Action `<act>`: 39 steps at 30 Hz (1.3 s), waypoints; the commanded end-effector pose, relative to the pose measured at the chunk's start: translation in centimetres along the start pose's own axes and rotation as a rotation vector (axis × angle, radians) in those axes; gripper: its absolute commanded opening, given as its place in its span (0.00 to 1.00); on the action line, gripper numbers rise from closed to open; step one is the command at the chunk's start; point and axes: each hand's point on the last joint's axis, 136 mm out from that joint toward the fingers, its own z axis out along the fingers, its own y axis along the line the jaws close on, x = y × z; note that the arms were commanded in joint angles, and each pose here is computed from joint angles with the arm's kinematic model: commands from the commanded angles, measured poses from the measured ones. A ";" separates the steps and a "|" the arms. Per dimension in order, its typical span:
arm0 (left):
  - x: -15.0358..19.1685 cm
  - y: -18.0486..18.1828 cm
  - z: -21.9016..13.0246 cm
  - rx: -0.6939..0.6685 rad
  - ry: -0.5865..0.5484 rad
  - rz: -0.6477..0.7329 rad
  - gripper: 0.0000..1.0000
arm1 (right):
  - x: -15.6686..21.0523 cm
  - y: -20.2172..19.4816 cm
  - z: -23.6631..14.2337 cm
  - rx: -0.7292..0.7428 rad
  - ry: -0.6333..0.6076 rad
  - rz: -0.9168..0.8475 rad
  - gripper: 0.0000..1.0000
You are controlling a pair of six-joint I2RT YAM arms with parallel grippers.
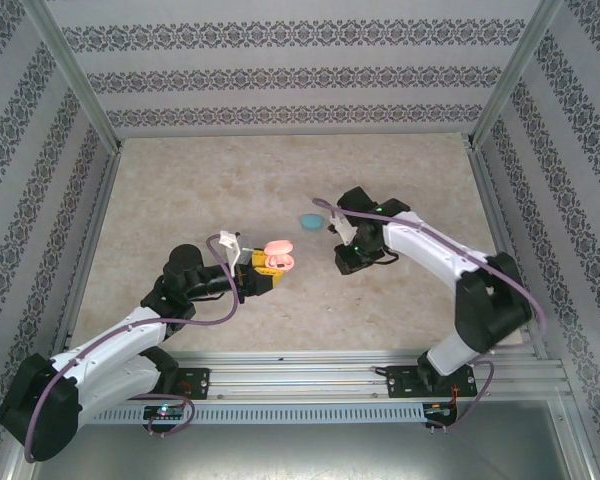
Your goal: Insert the wireless bluetooth earbuds into the charging case
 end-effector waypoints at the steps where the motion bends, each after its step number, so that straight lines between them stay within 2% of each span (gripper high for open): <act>1: -2.2 -1.3 0.1 0.051 -0.048 0.050 0.20 | 0.7 1.3 -3.8 0.022 -0.048 0.071 0.20; 9: -2.8 -1.4 0.6 0.064 -0.066 0.040 0.18 | -0.2 4.5 -12.5 0.160 -0.313 0.061 0.18; 17: -2.9 -2.0 1.1 0.077 -0.066 0.043 0.18 | -1.8 11.1 -17.1 0.081 -0.488 -0.029 0.17; 25: -2.9 -2.5 1.3 0.083 -0.068 0.052 0.18 | -3.4 15.6 -16.6 -0.019 -0.498 -0.073 0.18; 39: -3.5 -2.7 1.1 0.086 -0.084 0.056 0.19 | -3.3 16.3 -14.2 -0.046 -0.441 -0.020 0.19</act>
